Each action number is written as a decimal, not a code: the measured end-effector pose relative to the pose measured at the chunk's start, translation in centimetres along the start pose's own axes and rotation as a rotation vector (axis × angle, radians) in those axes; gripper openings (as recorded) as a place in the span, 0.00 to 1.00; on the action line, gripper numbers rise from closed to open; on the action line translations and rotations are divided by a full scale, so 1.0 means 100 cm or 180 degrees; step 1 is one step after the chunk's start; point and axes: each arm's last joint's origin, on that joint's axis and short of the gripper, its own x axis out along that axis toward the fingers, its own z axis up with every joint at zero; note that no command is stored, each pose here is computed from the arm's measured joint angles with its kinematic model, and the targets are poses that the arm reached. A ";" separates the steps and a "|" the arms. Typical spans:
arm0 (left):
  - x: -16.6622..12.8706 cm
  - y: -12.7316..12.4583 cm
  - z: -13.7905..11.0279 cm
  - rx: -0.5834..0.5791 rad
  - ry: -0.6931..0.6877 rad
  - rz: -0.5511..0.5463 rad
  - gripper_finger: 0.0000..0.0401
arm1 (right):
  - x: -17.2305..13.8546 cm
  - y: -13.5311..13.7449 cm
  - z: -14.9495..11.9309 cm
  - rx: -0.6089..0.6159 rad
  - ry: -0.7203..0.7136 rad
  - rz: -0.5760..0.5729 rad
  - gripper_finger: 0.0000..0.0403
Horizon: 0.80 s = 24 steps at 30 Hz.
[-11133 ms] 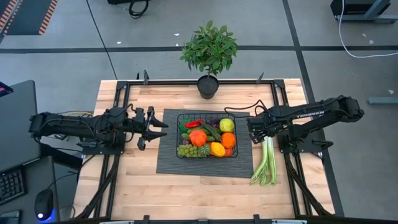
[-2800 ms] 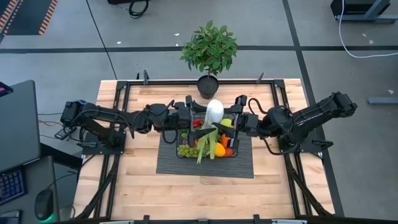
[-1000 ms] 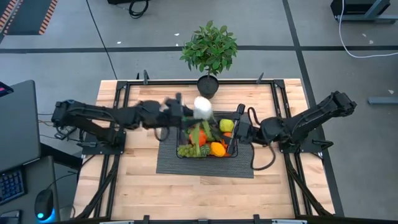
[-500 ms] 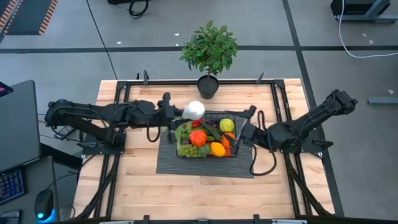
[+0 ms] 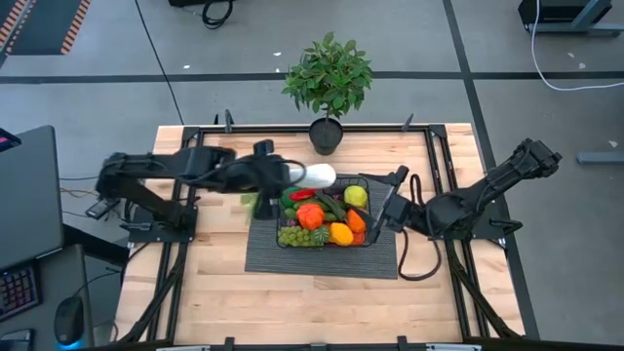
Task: Build produce basket
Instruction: Put the celery into the wire basket
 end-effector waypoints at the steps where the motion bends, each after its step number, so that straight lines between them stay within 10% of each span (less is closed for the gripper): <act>1: 0.003 0.000 0.003 0.0015 0.0113 -0.0008 0.21 | 0.000 0.001 -0.001 -0.0035 0.0024 0.0009 0.87; 11: 0.059 -0.020 0.012 0.0286 0.1418 -0.0348 0.22 | -0.008 0.010 -0.006 -0.0278 0.0128 0.0232 0.87; 24: 0.081 -0.028 0.025 0.0222 0.1352 -0.0493 0.23 | 0.010 0.033 -0.033 -0.0617 0.0493 0.0283 0.87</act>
